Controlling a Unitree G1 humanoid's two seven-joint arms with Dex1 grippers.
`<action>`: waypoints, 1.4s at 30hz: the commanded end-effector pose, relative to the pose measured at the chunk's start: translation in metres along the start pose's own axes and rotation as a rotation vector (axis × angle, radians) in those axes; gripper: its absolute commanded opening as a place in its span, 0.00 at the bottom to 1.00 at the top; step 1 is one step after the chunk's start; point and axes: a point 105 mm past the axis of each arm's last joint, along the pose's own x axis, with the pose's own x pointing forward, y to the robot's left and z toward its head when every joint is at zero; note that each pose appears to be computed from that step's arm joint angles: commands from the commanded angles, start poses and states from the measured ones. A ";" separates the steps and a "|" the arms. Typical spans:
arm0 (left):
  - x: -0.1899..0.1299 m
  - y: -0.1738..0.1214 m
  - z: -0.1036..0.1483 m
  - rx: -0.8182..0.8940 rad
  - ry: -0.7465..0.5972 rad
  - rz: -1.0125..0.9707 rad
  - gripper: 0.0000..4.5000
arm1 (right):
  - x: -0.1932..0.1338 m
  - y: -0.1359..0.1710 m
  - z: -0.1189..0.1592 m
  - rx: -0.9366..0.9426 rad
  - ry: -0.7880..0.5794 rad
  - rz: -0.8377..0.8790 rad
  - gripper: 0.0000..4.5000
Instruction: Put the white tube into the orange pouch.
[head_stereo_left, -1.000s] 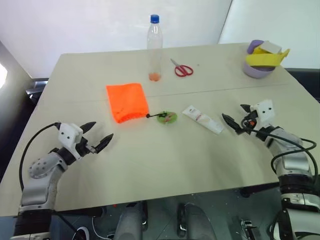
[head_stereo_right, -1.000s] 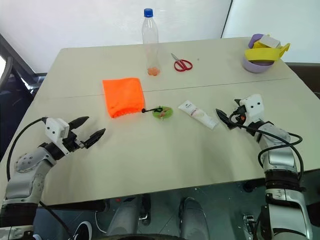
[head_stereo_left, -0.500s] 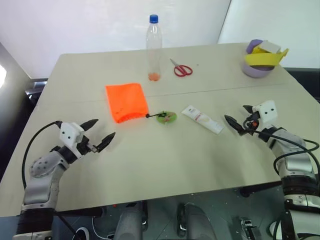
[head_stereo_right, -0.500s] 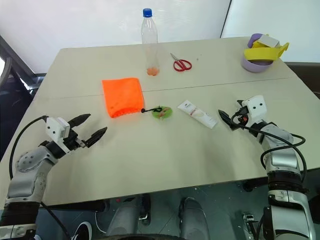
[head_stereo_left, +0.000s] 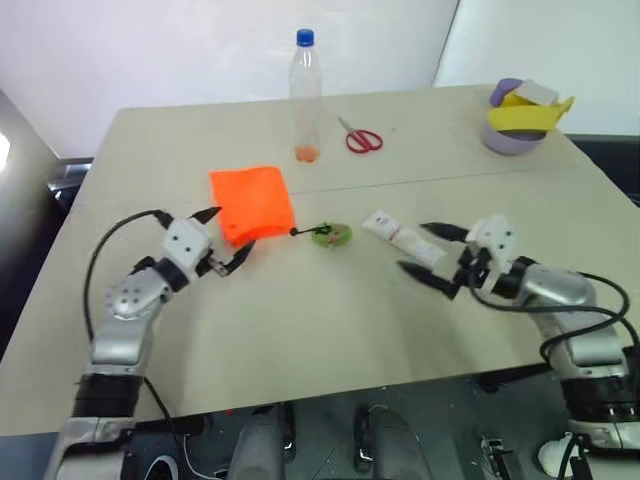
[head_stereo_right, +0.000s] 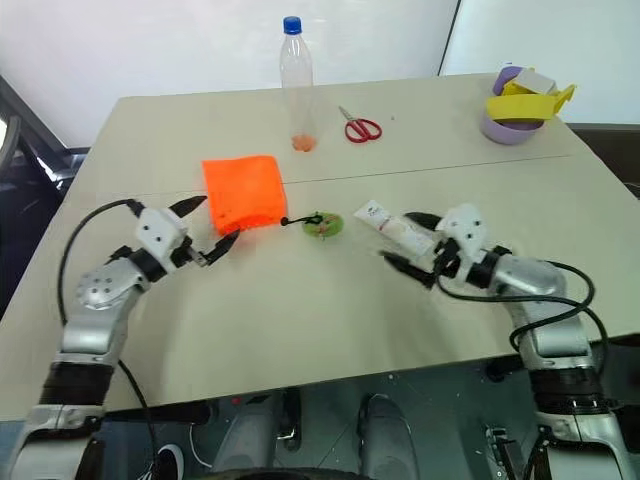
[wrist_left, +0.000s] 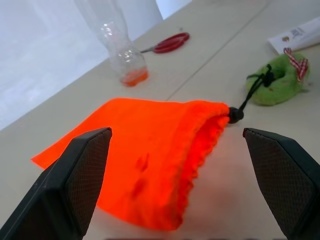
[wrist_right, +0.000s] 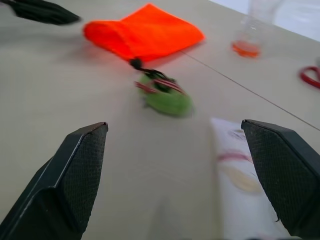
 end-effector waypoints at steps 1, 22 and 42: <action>0.009 0.011 0.004 0.083 0.005 0.045 1.00 | 0.016 0.013 0.017 -0.047 -0.041 0.001 0.99; 0.054 0.010 -0.008 0.044 0.037 0.075 0.45 | 0.015 0.005 0.022 -0.091 -0.034 -0.081 1.00; 0.027 -0.010 0.022 -0.012 0.014 -0.031 0.01 | 0.005 -0.027 -0.001 -0.167 0.045 -0.211 1.00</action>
